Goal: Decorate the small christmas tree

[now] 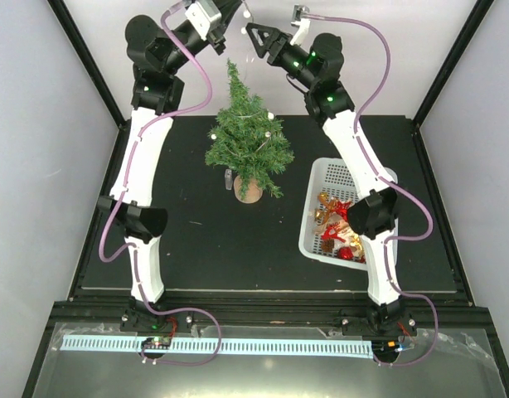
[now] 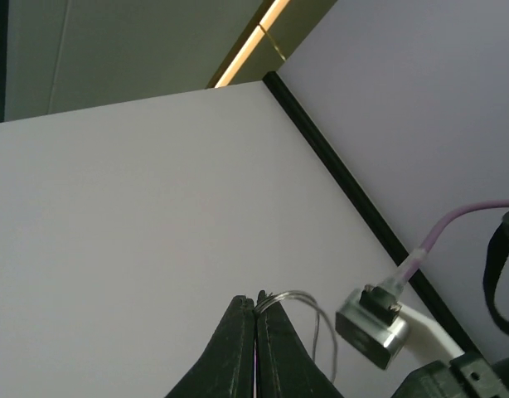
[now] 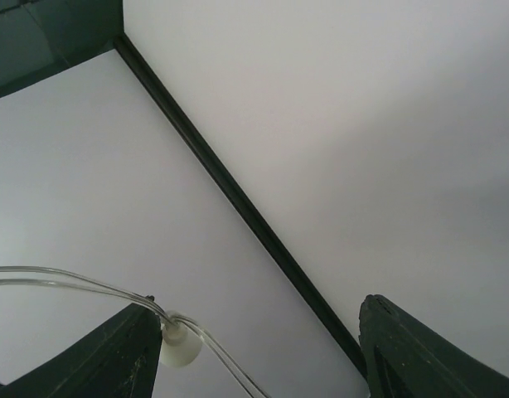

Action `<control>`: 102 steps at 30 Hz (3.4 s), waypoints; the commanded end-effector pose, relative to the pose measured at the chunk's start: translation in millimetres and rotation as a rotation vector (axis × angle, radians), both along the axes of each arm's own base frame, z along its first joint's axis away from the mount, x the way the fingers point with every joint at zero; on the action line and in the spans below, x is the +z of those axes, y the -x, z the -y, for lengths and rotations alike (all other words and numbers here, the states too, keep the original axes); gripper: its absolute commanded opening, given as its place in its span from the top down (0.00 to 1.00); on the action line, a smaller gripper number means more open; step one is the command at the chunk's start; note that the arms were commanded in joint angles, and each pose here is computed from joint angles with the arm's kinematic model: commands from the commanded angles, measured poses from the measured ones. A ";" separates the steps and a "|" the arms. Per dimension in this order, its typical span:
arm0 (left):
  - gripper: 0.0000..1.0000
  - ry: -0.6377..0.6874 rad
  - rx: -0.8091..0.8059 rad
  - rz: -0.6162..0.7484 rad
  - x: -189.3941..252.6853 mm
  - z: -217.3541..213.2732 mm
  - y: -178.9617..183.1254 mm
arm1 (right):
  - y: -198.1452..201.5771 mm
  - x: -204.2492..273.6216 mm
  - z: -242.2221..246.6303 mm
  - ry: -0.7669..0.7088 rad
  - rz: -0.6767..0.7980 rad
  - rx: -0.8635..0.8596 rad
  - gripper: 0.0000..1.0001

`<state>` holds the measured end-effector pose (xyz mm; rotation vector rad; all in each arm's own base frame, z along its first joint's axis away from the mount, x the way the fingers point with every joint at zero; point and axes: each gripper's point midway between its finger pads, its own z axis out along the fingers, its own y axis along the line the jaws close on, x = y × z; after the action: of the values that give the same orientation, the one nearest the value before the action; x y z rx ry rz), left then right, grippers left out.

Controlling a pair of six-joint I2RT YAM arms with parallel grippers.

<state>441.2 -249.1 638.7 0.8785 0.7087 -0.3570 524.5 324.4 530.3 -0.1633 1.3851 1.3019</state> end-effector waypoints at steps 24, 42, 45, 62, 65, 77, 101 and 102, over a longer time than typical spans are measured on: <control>0.98 -0.149 -0.095 -0.005 7.3 -2.2 88.1 | 8.0 24.6 34.0 -0.012 0.013 -0.175 0.34; 0.98 -0.156 -0.105 -0.065 0.5 -11.3 128.2 | 53.0 27.7 55.4 0.018 0.012 -0.167 0.34; 0.98 -0.168 -0.101 -0.077 -6.9 -13.9 135.9 | 62.0 26.7 56.7 0.017 0.009 -0.150 0.34; 0.98 -0.173 -0.063 -0.111 -28.8 -34.5 182.7 | 116.0 38.9 55.6 0.005 0.041 -0.033 0.36; 0.98 -0.171 -0.053 -0.109 -32.0 -39.2 193.1 | 123.7 41.2 49.7 0.002 0.042 -0.003 0.36; 0.98 -0.173 -0.021 -0.137 -53.1 -49.5 209.4 | 155.2 12.2 25.8 0.012 -0.002 0.055 0.39; 0.98 -0.168 0.013 -0.211 -78.0 -61.1 219.3 | 205.8 -24.0 5.8 0.057 -0.066 0.152 0.38; 0.99 -0.169 0.015 -0.218 -79.3 -61.7 219.8 | 206.5 -28.7 4.0 0.062 -0.074 0.156 0.38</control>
<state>223.3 -192.3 564.2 1.0167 0.9209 -0.3885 325.6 317.1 510.1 -0.2647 1.4848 1.3916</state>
